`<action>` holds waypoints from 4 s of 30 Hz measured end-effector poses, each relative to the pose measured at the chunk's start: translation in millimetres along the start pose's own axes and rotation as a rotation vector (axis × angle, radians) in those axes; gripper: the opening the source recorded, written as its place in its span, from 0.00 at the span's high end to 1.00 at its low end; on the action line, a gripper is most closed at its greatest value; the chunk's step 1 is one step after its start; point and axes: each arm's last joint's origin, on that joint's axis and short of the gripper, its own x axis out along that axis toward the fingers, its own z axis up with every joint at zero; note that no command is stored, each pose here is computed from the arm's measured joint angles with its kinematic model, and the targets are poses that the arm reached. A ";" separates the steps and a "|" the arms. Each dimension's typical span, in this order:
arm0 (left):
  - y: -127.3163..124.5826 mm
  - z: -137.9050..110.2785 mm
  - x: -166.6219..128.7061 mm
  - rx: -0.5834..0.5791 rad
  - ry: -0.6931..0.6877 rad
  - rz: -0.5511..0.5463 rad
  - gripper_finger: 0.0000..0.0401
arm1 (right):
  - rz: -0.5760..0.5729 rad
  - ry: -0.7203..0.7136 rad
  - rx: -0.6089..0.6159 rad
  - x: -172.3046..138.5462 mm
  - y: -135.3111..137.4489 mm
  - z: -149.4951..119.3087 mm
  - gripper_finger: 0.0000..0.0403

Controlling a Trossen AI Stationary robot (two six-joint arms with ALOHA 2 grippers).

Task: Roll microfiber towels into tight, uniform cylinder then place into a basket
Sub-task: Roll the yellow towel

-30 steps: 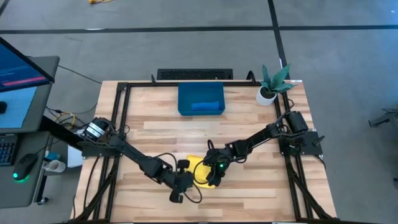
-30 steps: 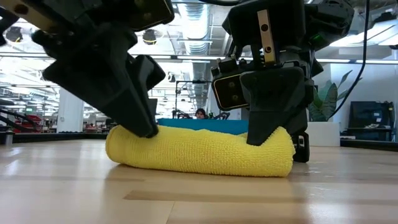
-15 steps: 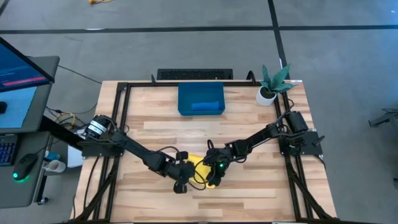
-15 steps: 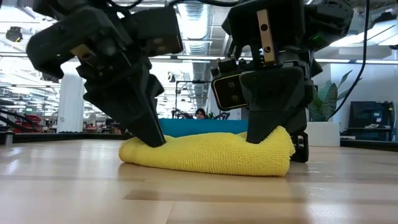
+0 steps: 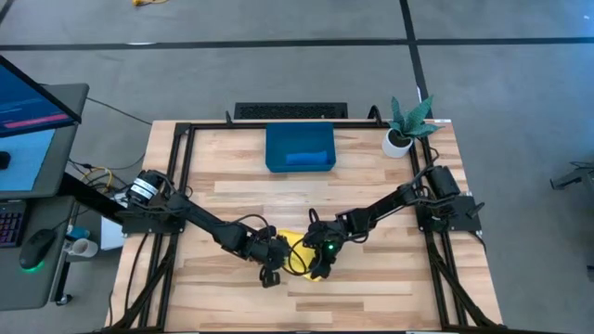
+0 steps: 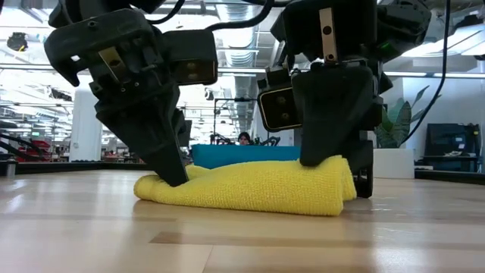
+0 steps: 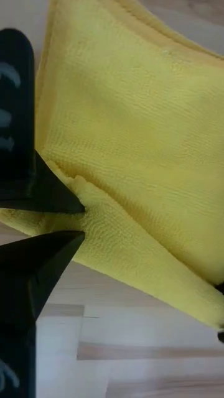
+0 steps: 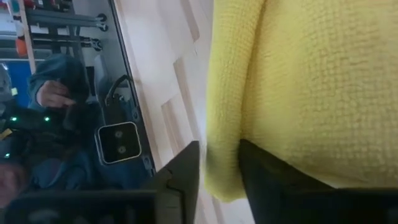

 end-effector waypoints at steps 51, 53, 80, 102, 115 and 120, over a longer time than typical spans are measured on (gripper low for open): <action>2.1 2.7 2.2 -0.160 -0.079 0.061 0.86 | -0.412 -0.254 -0.307 -22.9 30.8 -26.4 0.83; 2.5 3.5 2.5 -0.140 -0.086 0.063 0.86 | -0.422 -0.256 -0.303 -23.3 29.9 -26.2 0.84; -11.3 -2.1 0.9 -0.042 -0.164 0.108 0.86 | -0.453 -0.185 -0.206 -9.2 13.0 -29.3 0.84; -48.5 -4.4 -28.6 0.505 -0.352 0.145 0.86 | -0.456 -0.181 -0.205 -8.8 11.8 -30.1 0.84; -38.4 -4.6 -18.4 0.512 -0.251 0.079 0.64 | -0.454 -0.181 -0.206 -8.6 11.8 -30.2 0.84; -33.9 -8.2 -7.9 0.548 -0.228 0.153 0.54 | -0.452 -0.181 -0.206 -8.5 11.7 -30.3 0.84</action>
